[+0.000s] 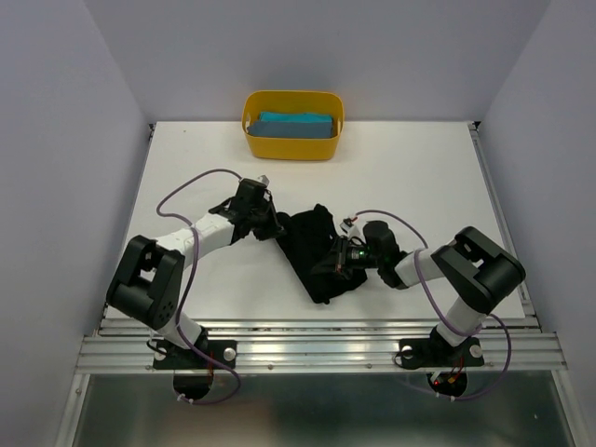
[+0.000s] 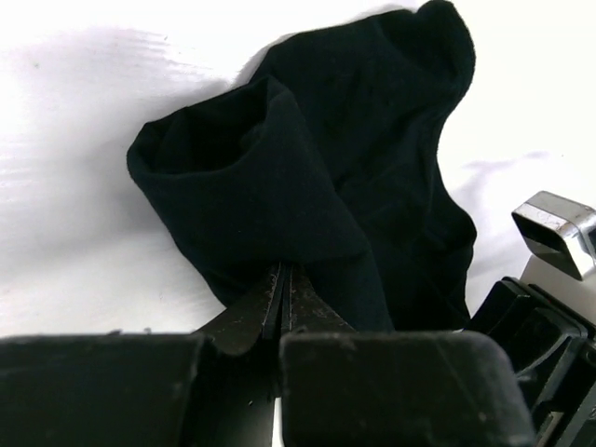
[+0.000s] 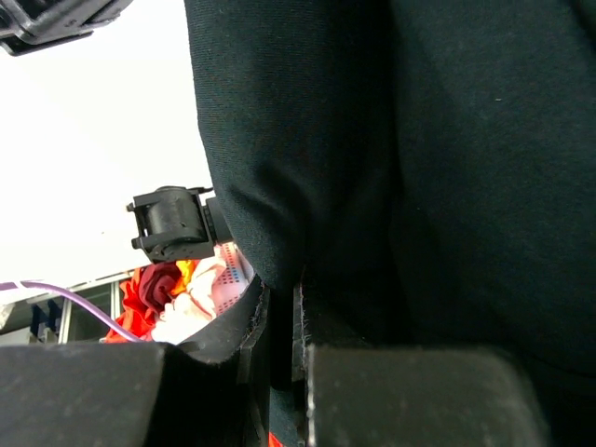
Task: Roll the t-shirts
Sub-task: Roll the T-shirt to the center of the board.
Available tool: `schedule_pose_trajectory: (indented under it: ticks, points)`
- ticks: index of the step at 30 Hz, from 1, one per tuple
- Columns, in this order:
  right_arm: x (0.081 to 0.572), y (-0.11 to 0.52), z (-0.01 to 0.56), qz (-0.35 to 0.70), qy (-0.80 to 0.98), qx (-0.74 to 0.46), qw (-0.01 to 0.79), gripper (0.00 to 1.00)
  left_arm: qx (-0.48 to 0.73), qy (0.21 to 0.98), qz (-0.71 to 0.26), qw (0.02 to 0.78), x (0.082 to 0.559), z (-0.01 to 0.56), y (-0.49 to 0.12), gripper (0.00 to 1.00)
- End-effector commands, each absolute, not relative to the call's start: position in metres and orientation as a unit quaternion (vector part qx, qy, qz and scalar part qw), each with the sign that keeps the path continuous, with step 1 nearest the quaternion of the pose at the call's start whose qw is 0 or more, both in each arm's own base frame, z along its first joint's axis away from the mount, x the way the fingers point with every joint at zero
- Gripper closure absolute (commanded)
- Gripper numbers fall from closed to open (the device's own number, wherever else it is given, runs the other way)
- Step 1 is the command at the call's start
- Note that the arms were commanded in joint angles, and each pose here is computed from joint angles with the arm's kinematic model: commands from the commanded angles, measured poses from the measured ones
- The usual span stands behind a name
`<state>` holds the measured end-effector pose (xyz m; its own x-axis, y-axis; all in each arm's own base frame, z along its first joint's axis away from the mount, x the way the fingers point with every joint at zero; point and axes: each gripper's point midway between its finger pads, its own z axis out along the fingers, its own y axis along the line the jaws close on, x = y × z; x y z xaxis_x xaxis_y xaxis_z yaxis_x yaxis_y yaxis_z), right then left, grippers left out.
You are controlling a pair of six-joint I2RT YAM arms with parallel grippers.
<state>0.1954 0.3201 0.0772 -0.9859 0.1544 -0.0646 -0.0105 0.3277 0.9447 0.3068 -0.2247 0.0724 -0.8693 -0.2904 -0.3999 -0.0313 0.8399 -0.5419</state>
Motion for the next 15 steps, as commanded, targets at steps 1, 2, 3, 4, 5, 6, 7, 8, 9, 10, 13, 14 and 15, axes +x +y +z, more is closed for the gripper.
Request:
schedule_pose_trajectory:
  ticks: [1,2,3,4,5,6,7,8,9,10,13,14,15]
  points:
    - [0.195,0.318,0.088,0.596,0.798,0.023,0.085,0.98,-0.065,0.914,-0.295,0.271,0.328,0.096,-0.246,0.92]
    - [0.197,0.315,0.087,0.595,0.798,0.026,0.089,0.96,-0.060,0.915,-0.294,0.269,0.332,0.093,-0.250,0.93]
    - [0.197,0.315,0.087,0.594,0.799,0.026,0.091,0.93,-0.058,0.919,-0.290,0.259,0.332,0.085,-0.252,0.93]
    - [0.200,0.312,0.087,0.592,0.799,0.029,0.095,0.90,-0.056,0.920,-0.291,0.257,0.334,0.083,-0.255,0.94]
    - [0.200,0.311,0.086,0.587,0.803,0.026,0.100,0.86,-0.054,0.920,-0.292,0.257,0.337,0.082,-0.258,0.94]
    - [0.200,0.310,0.085,0.580,0.807,0.025,0.103,0.81,-0.054,0.922,-0.290,0.250,0.338,0.075,-0.259,0.94]
    - [0.201,0.309,0.083,0.573,0.812,0.022,0.108,0.75,-0.051,0.922,-0.292,0.247,0.338,0.073,-0.261,0.95]
    - [0.204,0.305,0.078,0.548,0.828,0.016,0.118,0.62,-0.050,0.923,-0.293,0.246,0.339,0.073,-0.264,0.95]
    - [0.206,0.302,0.076,0.532,0.838,0.012,0.125,0.54,-0.049,0.924,-0.291,0.243,0.339,0.069,-0.265,0.95]
    - [0.201,0.293,0.063,0.495,0.862,0.022,0.108,0.48,-0.048,0.925,-0.291,0.242,0.339,0.068,-0.265,0.95]
    - [0.219,0.270,0.057,0.401,0.901,0.014,0.167,0.25,-0.044,0.926,-0.289,0.239,0.339,0.065,-0.268,0.95]
    - [0.222,0.264,0.058,0.381,0.907,0.010,0.179,0.23,-0.042,0.927,-0.289,0.237,0.338,0.063,-0.270,0.95]
    - [0.230,0.261,0.071,0.371,0.905,-0.006,0.208,0.23,-0.040,0.928,-0.288,0.234,0.339,0.061,-0.271,0.95]
